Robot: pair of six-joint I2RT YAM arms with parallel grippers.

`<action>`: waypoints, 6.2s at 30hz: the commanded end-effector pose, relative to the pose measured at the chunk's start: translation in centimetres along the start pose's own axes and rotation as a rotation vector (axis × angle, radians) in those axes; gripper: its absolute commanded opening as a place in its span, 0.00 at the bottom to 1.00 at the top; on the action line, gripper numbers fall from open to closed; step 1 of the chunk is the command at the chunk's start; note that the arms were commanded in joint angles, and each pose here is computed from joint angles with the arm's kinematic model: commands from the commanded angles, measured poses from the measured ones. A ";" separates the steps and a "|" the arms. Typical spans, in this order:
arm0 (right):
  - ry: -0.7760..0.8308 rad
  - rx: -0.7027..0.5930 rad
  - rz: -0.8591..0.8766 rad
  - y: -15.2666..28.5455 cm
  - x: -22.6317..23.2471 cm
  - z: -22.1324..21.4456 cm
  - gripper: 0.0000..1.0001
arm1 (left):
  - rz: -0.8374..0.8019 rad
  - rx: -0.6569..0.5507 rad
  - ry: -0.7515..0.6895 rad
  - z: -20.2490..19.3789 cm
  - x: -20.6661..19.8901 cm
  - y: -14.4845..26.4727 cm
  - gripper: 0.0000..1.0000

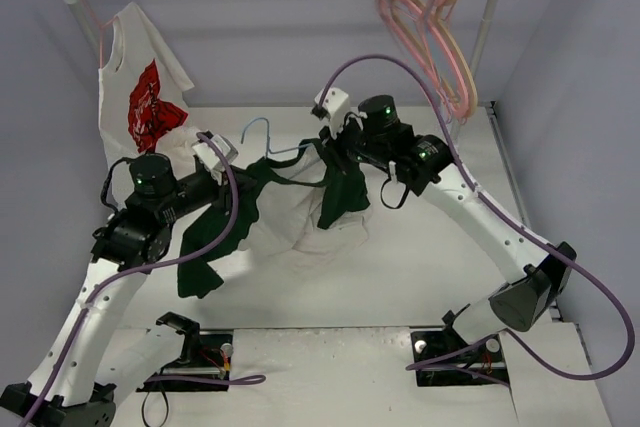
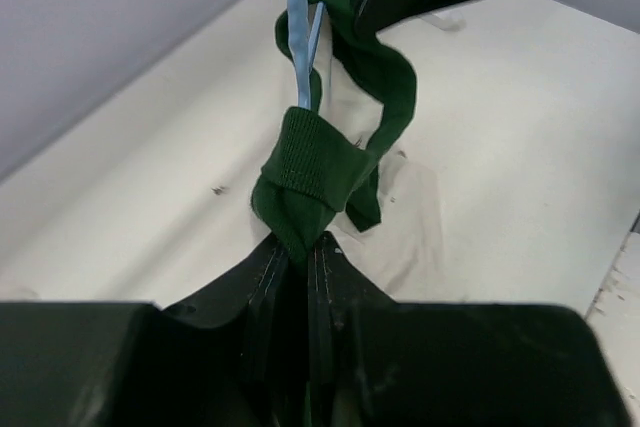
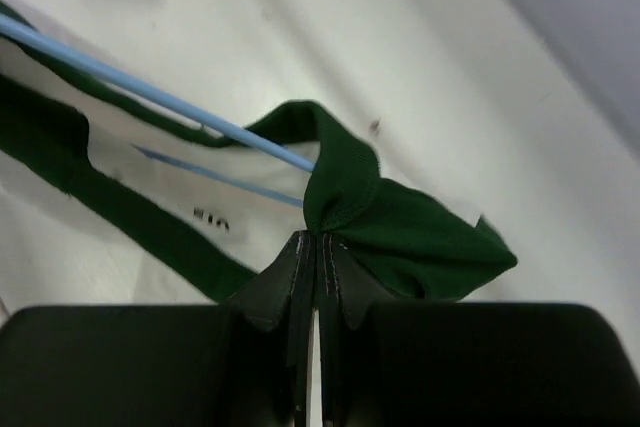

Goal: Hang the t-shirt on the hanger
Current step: Place tshirt on hanger, then hang the hanger with tshirt onto the clothesline

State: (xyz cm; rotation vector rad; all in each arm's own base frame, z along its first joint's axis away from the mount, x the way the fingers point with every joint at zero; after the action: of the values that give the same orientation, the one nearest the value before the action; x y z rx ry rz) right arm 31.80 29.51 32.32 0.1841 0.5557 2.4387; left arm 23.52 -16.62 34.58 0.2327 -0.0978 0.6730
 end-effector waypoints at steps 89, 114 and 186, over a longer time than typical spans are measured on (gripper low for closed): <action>0.004 -0.167 0.068 3.2 -2.3 2.9 0.49 | -0.161 -0.237 0.261 0.1 -2.5 -3.5 0.00; 0.459 -0.071 0.188 0.8 -7.3 -3.7 0.56 | -0.270 -0.226 0.229 1.8 -4.1 -2.5 0.00; 0.321 -0.268 0.267 7.6 -3.6 -0.1 0.00 | 0.632 0.112 0.167 -1.8 10.3 3.2 0.58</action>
State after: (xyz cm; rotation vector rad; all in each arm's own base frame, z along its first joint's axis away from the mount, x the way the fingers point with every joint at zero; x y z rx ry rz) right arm 30.46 21.37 29.18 -0.0548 0.5494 2.8103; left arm 29.04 -9.66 30.41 0.3548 0.0866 1.1742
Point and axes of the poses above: each gripper's point midway between its finger pads, its own y axis back along the fingers, its own x axis along the line the jaws close on, z = x × y, the point moved 1 cm from there along y, back along the fingers, and after that the axes turned 6 degrees about -y, right-handed, at the moved point
